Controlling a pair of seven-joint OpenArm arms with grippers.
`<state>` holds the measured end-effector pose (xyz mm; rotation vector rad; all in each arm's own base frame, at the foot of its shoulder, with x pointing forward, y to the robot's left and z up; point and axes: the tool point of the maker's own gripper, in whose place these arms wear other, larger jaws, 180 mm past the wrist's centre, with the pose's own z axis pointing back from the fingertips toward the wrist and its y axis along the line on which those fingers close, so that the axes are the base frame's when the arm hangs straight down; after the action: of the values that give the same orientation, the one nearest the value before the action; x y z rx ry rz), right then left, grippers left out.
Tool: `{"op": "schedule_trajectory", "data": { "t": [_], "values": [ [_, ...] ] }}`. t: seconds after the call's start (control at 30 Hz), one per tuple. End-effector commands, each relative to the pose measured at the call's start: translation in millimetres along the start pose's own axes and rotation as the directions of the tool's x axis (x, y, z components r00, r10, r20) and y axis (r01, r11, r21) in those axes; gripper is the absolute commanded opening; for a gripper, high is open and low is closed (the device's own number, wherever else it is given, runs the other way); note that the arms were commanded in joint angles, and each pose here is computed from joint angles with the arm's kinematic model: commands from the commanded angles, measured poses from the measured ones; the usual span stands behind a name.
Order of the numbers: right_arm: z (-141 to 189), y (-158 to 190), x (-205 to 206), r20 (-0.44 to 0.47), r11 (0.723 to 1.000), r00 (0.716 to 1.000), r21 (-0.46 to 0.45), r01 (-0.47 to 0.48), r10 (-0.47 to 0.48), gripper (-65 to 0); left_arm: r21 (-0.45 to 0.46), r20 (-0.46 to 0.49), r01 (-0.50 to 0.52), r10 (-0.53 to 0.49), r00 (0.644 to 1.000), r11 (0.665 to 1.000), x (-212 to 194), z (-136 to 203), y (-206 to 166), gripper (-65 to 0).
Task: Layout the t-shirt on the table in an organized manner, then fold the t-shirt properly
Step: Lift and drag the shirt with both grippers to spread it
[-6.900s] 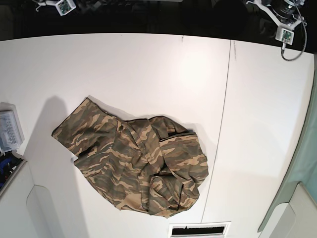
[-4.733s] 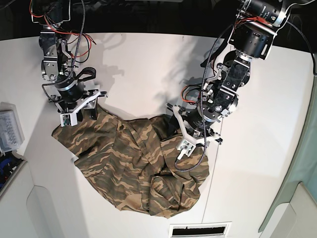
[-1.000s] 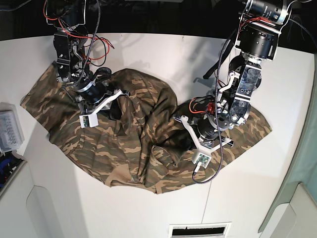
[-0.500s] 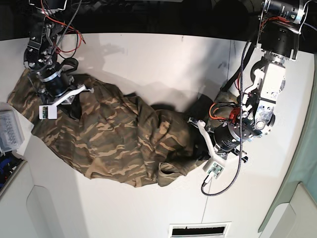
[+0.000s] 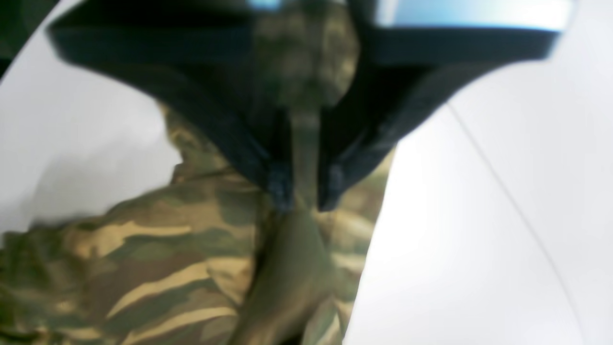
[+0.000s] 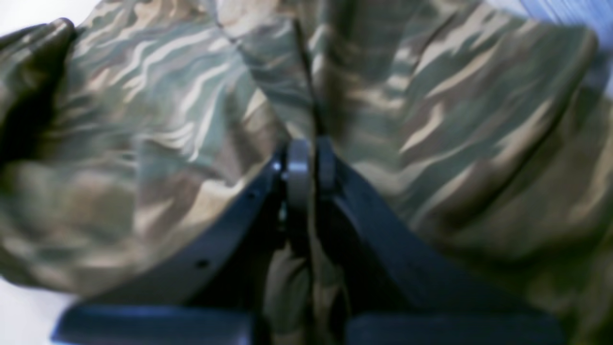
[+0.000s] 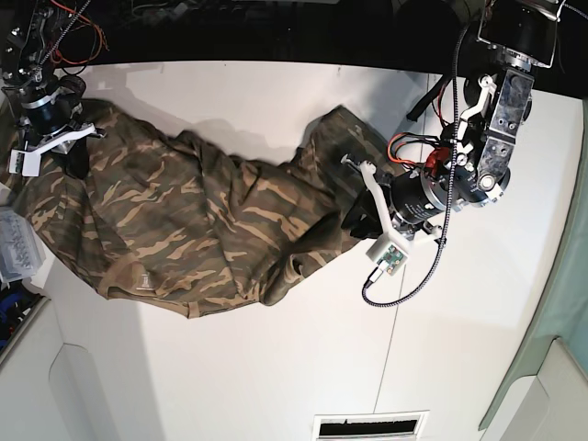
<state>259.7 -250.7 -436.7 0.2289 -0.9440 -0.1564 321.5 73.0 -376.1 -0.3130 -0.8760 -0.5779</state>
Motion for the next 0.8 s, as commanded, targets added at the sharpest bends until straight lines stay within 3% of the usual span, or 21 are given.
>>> {"op": "schedule_trajectory", "data": {
  "t": [0.0, 0.07, 0.1, 0.33, 0.53, 0.77],
  "values": [
    [-1, 4, 19, 0.058, 1.0, 0.998, 0.023, 0.014, -0.016, -54.3, -0.019, 0.063, 0.008, -0.007, 0.998, 1.0, 17, 2, -3, -45.5],
    [-1, 10, 19, 0.063, 0.997, 0.996, 0.048, 0.064, -0.067, -36.9, -0.033, 0.072, 0.001, 0.002, 0.997, 0.999, 16, 1, -10, -42.7],
    [-1, 13, 19, 0.062, 0.994, 0.995, 0.068, 0.08, -0.084, -32.6, -0.035, 0.076, -0.002, 0.005, 0.997, 0.999, 16, 1, -10, -42.2],
    [-1, 54, 15, -0.003, 0.971, 0.987, 0.182, 0.157, -0.159, -32.0, -0.001, 0.107, -0.023, 0.023, 0.994, 1.0, 23, 1, -4, -42.2],
    [0, 96, 37, 0.063, 0.956, 0.984, 0.254, 0.148, -0.169, -32.0, 0.001, 0.13, -0.019, 0.019, 0.991, 1.0, 28, 1, -3, -42.2],
    [-11, 106, 36, 0.093, 0.975, 0.993, 0.214, 0.054, -0.075, -32.0, 0.048, 0.123, -0.029, 0.023, 0.992, 0.998, 27, 1, 6, -42.2]
  ]
}}
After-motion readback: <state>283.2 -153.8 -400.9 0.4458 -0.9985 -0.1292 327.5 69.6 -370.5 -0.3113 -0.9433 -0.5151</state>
